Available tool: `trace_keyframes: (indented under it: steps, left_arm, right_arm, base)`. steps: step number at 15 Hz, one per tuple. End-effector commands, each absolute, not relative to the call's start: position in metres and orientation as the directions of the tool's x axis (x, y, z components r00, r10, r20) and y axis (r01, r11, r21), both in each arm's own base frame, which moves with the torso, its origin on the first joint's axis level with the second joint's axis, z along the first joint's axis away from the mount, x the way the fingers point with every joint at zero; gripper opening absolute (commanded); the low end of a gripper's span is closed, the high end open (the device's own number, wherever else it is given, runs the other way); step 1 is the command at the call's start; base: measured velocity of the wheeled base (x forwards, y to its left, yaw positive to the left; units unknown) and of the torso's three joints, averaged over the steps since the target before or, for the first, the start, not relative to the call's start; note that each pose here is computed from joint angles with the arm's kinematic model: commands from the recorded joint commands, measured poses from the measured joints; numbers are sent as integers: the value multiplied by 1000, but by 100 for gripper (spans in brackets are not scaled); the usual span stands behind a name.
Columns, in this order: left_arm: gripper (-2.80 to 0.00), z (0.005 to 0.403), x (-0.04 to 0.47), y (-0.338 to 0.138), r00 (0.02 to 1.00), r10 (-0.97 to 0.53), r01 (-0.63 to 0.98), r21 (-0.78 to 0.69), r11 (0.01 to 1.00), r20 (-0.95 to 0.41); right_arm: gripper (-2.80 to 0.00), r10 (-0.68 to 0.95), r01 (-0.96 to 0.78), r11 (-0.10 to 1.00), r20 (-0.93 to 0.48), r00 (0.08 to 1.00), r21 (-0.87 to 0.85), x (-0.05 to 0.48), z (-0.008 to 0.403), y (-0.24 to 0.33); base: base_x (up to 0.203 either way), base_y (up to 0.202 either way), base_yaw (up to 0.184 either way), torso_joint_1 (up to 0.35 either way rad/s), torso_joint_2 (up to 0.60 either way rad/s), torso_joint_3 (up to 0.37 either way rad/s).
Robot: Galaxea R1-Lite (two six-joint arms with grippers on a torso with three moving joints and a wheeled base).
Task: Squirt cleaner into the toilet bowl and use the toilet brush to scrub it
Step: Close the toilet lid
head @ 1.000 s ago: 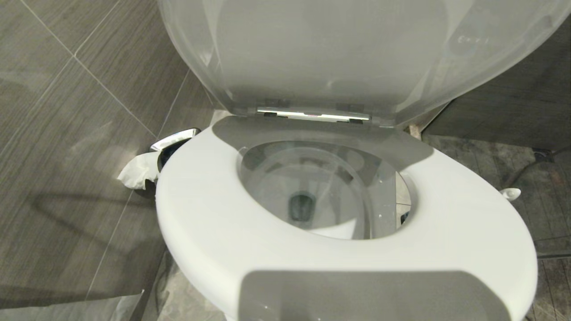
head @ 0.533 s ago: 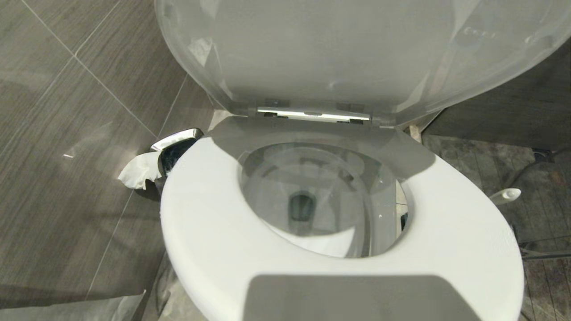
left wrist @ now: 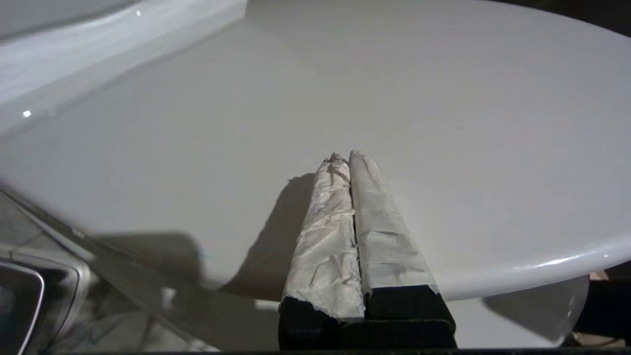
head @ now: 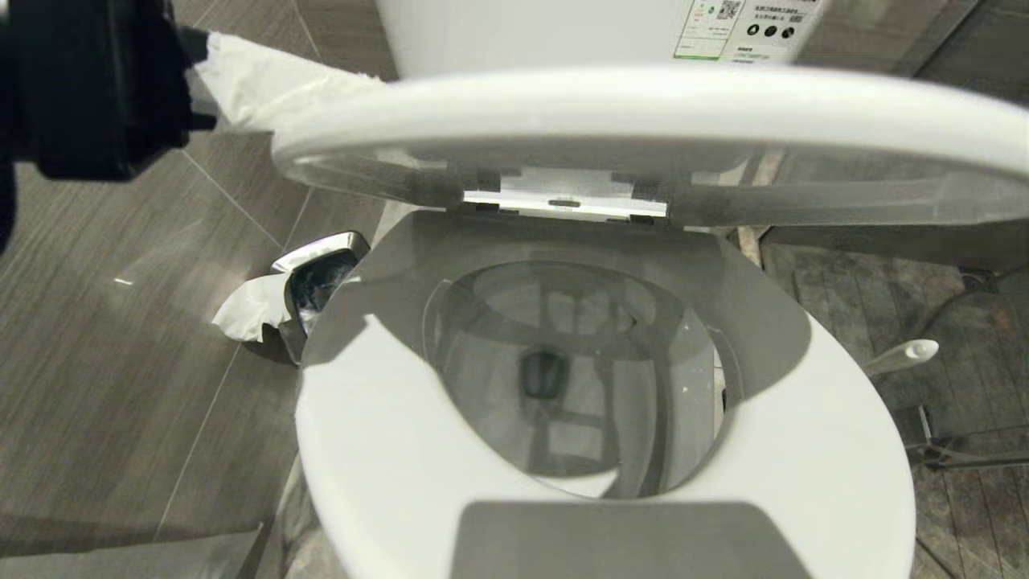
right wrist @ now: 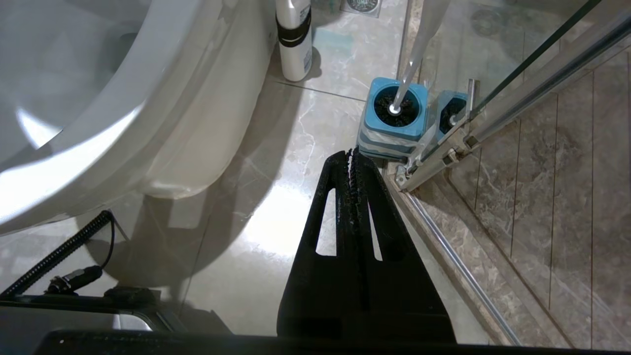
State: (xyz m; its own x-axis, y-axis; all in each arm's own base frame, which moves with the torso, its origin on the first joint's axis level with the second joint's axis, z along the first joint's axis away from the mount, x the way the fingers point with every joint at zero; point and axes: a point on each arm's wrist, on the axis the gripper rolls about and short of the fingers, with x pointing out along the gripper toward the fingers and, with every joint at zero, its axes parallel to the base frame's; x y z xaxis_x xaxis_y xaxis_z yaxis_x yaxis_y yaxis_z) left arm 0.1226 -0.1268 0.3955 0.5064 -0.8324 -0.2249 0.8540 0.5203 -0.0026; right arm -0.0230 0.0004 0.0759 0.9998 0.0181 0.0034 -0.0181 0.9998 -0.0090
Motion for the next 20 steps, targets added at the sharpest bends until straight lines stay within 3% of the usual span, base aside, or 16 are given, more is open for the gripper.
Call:
trace_keyframes:
  steps: [1,5,8,15,18,20]
  left_arm:
    - [-280,383,111,-118,489,-822,858,-6,513,-292]
    - [-280,356,87,-94,445,-780,863,-21,505,-440]
    - [-280,363,87,-89,481,-778,849,-9,529,-404]
    - [-280,386,85,-72,728,-626,676,138,724,-281]
    - [-280,390,83,-61,853,-411,487,207,848,-322]
    - [-280,394,71,-50,852,-353,451,199,870,-387]
  right_arm:
    - [-280,18,-18,1000,3,1000,-9,-23,76,0]
    - [-280,18,-18,1000,3,1000,-9,-23,76,0]
    - [-280,18,-18,1000,3,1000,-9,-23,76,0]
    - [-280,18,-18,1000,3,1000,-9,-23,76,0]
    - [-280,18,-18,1000,3,1000,-9,-23,76,0]
    - [-280,18,-18,1000,3,1000,-9,-23,76,0]
  base:
    - [0,0,0,0,0,0]
    - [0,0,0,0,0,0]
    - [0,0,0,0,0,0]
    - [0,0,0,0,0,0]
    - [0,0,0,0,0,0]
    - [0,0,0,0,0,0]
